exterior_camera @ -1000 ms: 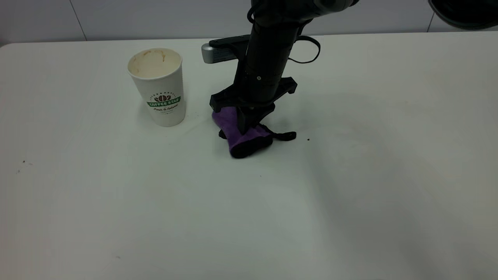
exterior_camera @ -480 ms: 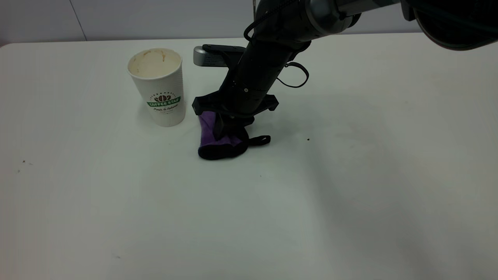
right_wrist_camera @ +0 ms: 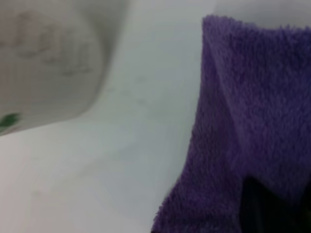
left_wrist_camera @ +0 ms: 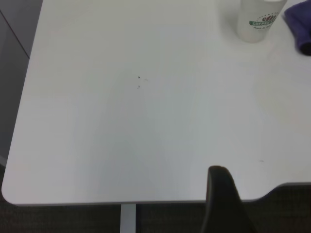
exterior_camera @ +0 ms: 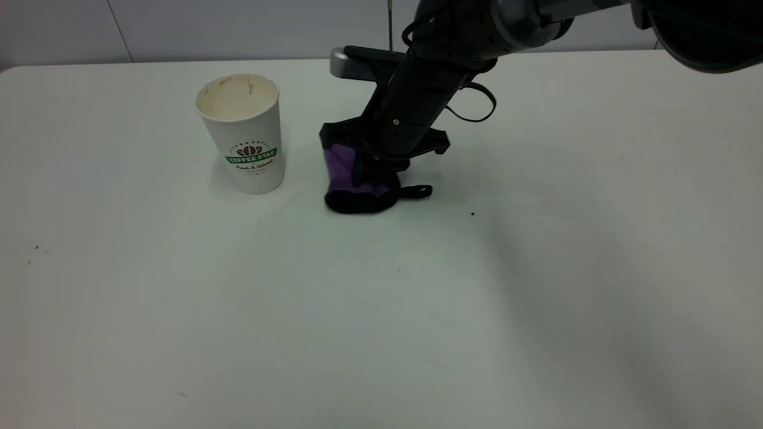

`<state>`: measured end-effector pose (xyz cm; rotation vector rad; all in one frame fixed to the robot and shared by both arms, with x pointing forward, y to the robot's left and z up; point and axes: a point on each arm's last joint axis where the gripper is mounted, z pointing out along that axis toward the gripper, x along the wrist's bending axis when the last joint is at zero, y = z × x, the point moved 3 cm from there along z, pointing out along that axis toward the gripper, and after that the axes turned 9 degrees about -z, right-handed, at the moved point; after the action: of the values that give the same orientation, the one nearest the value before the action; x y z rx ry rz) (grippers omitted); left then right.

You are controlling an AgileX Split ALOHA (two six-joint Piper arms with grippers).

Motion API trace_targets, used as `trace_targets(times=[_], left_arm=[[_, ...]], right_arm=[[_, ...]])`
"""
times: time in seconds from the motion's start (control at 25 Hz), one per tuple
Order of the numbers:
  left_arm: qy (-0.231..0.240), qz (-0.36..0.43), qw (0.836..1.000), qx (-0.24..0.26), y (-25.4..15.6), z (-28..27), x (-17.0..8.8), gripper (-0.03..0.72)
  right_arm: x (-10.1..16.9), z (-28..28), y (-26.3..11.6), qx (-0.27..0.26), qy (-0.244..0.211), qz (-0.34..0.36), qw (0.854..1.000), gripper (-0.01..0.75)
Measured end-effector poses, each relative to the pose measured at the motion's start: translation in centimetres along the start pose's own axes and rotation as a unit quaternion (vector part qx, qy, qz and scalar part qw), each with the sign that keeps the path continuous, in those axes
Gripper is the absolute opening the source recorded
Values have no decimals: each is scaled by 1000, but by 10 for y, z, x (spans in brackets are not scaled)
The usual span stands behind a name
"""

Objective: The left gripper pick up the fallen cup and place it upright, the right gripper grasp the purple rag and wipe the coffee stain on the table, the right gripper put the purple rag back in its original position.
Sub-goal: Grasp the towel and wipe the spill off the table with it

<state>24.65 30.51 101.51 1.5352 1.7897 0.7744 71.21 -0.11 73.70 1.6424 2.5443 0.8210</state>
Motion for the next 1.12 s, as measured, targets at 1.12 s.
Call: trace_targets(times=[1.12], left_arm=[[0,0,1000,0,0,0,0,462]], right_arm=[[-70,-36,-15,135,-86,-9,987,55]])
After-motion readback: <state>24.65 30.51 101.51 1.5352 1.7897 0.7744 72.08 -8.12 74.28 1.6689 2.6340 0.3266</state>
